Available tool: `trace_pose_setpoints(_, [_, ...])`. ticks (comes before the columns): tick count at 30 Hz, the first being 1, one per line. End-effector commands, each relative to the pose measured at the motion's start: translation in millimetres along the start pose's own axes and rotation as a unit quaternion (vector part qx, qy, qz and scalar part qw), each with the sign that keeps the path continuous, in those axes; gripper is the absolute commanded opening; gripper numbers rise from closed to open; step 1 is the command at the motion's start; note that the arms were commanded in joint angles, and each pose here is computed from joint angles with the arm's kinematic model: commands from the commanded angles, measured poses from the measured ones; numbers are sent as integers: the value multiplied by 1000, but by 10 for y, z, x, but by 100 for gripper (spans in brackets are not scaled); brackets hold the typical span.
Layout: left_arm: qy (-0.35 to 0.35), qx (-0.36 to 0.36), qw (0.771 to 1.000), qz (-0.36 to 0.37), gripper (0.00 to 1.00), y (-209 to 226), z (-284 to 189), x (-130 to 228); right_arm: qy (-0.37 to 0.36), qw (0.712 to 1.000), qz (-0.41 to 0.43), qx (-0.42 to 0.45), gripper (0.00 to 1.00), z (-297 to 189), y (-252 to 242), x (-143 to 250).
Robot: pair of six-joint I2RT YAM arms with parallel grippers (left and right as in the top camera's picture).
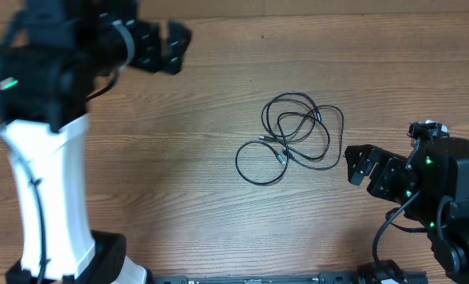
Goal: Untangle cables
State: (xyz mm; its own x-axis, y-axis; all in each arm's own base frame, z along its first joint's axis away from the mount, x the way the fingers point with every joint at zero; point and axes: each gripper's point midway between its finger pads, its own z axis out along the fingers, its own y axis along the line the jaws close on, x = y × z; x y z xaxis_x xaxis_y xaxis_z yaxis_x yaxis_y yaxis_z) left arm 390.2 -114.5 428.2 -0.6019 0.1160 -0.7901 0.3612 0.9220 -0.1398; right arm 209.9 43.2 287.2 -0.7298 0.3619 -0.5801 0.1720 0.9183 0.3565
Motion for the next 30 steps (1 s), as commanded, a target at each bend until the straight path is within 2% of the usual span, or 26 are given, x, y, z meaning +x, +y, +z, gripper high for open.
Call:
trace_pose_setpoints(1, [57, -85, 994, -45, 100, 176, 714, 318, -3, 1000, 2, 8, 100, 16, -29, -6])
trace_pose_setpoints(5, [78, -68, 994, -22, 100, -51, 1375, 675, -9, 1000, 2, 21, 100, 15, -73, -28])
trace_pose_setpoints(8, [102, -55, 993, -38, 99, -197, 1728, 1051, -15, 999, 10, 31, 100, 12, -108, -49])
trace_pose_setpoints(10, [127, -31, 991, -35, 100, -367, 1891, 1335, -19, 999, 10, 33, 100, 19, -113, -69])
trace_pose_setpoints(11, [150, 4, 988, -30, 100, -568, 1969, 1555, -20, 999, 12, 32, 100, 34, -102, -87])
trace_pose_setpoints(14, [184, 67, 980, -23, 100, -922, 2012, 1844, -22, 999, 32, 31, 100, 71, -84, -125])
trace_pose_setpoints(17, [207, 110, 971, -41, 100, -1206, 1994, 2012, -16, 998, 52, 34, 100, 126, -79, -137])
trace_pose_setpoints(22, [237, 119, 959, -104, 100, -1488, 2014, 2259, 32, 996, 78, 42, 100, 281, -75, -25])
trace_pose_setpoints(26, [248, 120, 950, -149, 100, -1565, 2125, 2385, 75, 991, 80, 71, 100, 413, -144, 89])
trace_pose_setpoints(30, [263, 150, 939, -164, 97, -1684, 2256, 2471, 112, 986, 81, 91, 100, 521, -189, 179])
